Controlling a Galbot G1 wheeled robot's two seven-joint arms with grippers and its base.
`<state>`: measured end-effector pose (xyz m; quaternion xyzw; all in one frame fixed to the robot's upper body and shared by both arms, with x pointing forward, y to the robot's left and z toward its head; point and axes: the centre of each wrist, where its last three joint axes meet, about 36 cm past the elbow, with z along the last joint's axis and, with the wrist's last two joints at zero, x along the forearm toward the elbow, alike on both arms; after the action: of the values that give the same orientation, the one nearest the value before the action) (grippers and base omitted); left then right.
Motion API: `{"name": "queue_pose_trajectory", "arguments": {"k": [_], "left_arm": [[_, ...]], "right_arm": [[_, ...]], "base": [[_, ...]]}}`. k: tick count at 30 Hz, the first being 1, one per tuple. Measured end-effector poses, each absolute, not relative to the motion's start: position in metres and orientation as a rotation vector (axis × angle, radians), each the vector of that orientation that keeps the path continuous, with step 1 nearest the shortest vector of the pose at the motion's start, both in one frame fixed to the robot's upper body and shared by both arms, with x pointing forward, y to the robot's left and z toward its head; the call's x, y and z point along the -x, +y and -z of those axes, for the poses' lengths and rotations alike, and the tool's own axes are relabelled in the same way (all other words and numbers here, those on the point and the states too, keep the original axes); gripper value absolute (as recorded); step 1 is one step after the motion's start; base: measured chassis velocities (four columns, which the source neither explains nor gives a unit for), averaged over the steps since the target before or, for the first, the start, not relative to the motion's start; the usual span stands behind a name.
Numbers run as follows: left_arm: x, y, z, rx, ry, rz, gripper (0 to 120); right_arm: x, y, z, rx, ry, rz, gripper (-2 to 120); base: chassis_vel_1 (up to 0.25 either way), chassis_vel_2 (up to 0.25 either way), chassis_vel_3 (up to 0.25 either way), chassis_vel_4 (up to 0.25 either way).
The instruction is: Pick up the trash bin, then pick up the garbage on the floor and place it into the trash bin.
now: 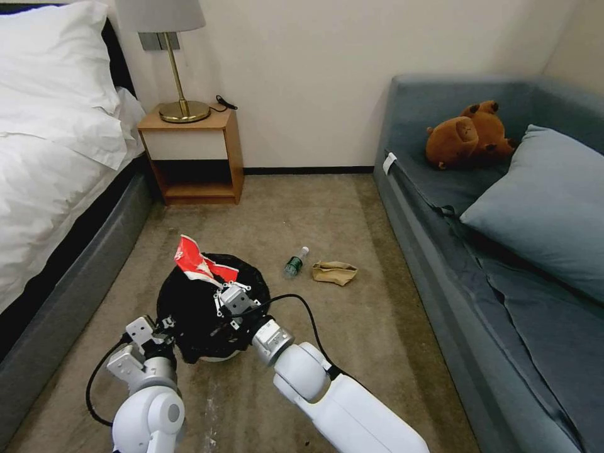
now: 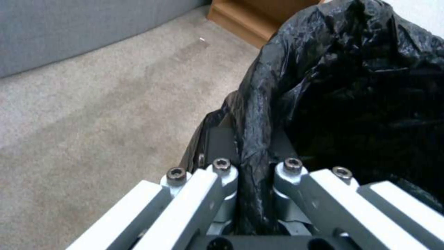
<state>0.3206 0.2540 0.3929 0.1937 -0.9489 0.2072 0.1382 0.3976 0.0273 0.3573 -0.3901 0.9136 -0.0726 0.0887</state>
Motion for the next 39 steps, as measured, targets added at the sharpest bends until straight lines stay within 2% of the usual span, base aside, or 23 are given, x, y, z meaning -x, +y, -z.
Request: {"name": "queue_pose_trajectory", "arguments": {"k": [11, 13, 17, 19, 21, 23, 24, 27, 29, 30, 34, 35, 36, 39], "left_arm": [[-0.32, 0.25, -0.393, -0.548, -2.747, -0.601, 4], [-0.32, 0.25, -0.393, -0.55, -2.747, -0.601, 4], [-0.32, 0.25, -0.393, -0.549, -2.747, -0.601, 4], [-0.32, 0.249, -0.393, -0.551, -2.747, -0.6, 4], [-0.32, 0.249, -0.393, -0.551, -2.747, -0.6, 4], [-0.32, 0.249, -0.393, -0.55, -2.748, -0.599, 4], [-0.32, 0.249, -0.393, -0.55, -2.748, -0.599, 4], [-0.321, 0.249, -0.394, -0.55, -2.75, -0.599, 4], [-0.321, 0.249, -0.394, -0.552, -2.75, -0.598, 4], [-0.32, 0.251, -0.394, -0.556, -2.751, -0.595, 4], [-0.32, 0.252, -0.395, -0.56, -2.752, -0.592, 4], [-0.32, 0.253, -0.395, -0.562, -2.754, -0.592, 4], [-0.32, 0.253, -0.396, -0.562, -2.754, -0.592, 4], [-0.319, 0.253, -0.396, -0.564, -2.754, -0.591, 4]], "right_arm": [[-0.393, 0.029, -0.349, 1.175, 2.706, 0.233, 1], [-0.393, 0.027, -0.349, 1.173, 2.704, 0.23, 13], [-0.393, 0.024, -0.351, 1.183, 2.696, 0.235, 22], [-0.393, 0.022, -0.352, 1.19, 2.7, 0.239, 36], [-0.393, 0.022, -0.352, 1.188, 2.704, 0.239, 37], [-0.392, 0.023, -0.354, 1.186, 2.71, 0.234, 51], [-0.392, 0.023, -0.354, 1.186, 2.71, 0.234, 51], [-0.394, 0.022, -0.356, 1.182, 2.708, 0.239, 64], [-0.394, 0.021, -0.357, 1.179, 2.708, 0.24, 67], [-0.396, 0.02, -0.359, 1.171, 2.707, 0.239, 76], [-0.399, 0.02, -0.362, 1.16, 2.707, 0.234, 84], [-0.401, 0.019, -0.365, 1.148, 2.706, 0.227, 92], [-0.403, 0.019, -0.367, 1.137, 2.705, 0.22, 95], [-0.41, 0.018, -0.375, 1.106, 2.701, 0.205, 99]], "base": [[0.0, 0.0, 0.0, 0.0], [0.0, 0.0, 0.0, 0.0], [0.0, 0.0, 0.0, 0.0], [0.0, 0.0, 0.0, 0.0], [0.0, 0.0, 0.0, 0.0], [0.0, 0.0, 0.0, 0.0], [0.0, 0.0, 0.0, 0.0], [0.0, 0.0, 0.0, 0.0], [0.0, 0.0, 0.0, 0.0], [0.0, 0.0, 0.0, 0.0], [0.0, 0.0, 0.0, 0.0], [0.0, 0.0, 0.0, 0.0], [0.0, 0.0, 0.0, 0.0], [0.0, 0.0, 0.0, 0.0]]}}
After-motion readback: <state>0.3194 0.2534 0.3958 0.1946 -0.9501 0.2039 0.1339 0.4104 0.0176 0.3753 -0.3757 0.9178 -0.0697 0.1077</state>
